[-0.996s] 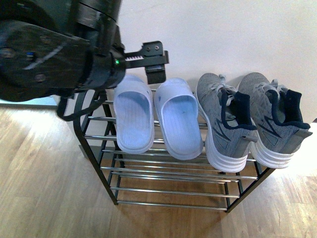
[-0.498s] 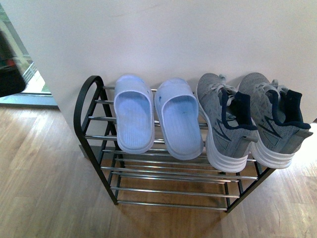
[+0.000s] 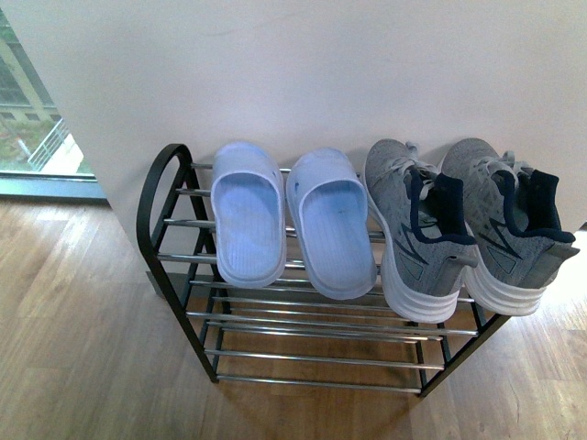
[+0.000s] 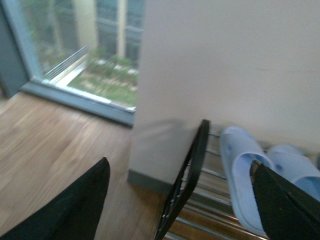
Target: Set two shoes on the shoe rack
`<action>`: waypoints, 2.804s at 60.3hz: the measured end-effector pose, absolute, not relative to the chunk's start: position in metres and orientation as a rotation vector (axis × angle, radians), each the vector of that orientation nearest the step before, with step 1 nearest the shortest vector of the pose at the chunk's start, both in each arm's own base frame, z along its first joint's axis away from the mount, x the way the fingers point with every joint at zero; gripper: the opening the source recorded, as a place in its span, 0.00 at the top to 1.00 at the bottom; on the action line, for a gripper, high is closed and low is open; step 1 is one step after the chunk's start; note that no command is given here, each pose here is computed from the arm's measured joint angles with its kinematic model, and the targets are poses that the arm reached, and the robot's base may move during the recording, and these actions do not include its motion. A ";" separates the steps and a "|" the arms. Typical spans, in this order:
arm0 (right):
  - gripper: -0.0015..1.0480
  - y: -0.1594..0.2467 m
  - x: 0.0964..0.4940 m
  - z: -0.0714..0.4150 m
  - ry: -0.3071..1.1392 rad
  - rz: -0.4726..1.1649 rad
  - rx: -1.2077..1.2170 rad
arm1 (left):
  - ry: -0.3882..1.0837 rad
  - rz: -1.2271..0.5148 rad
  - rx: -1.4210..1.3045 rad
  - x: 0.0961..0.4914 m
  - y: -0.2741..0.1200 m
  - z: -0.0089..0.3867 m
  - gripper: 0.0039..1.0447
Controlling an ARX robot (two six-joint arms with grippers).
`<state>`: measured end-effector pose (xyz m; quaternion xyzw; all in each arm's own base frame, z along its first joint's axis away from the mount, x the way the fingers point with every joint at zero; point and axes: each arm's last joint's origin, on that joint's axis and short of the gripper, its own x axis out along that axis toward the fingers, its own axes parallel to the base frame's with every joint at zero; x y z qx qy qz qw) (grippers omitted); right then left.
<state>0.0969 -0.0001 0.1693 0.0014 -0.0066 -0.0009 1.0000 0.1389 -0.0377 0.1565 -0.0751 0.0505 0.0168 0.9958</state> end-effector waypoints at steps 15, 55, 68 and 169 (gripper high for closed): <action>0.09 0.000 0.097 0.169 -0.014 -0.002 0.003 | -0.003 -0.010 -0.034 0.130 -0.023 0.168 0.67; 0.09 0.000 0.097 0.169 -0.014 -0.002 0.003 | -0.014 -0.003 -0.011 0.113 0.000 0.171 0.99; 0.09 0.000 0.097 0.169 -0.014 -0.002 0.003 | -0.014 -0.002 -0.011 0.109 0.000 0.171 0.99; 0.09 0.000 0.097 0.169 -0.013 -0.002 0.003 | 0.002 -0.003 -0.008 0.098 0.000 0.167 0.09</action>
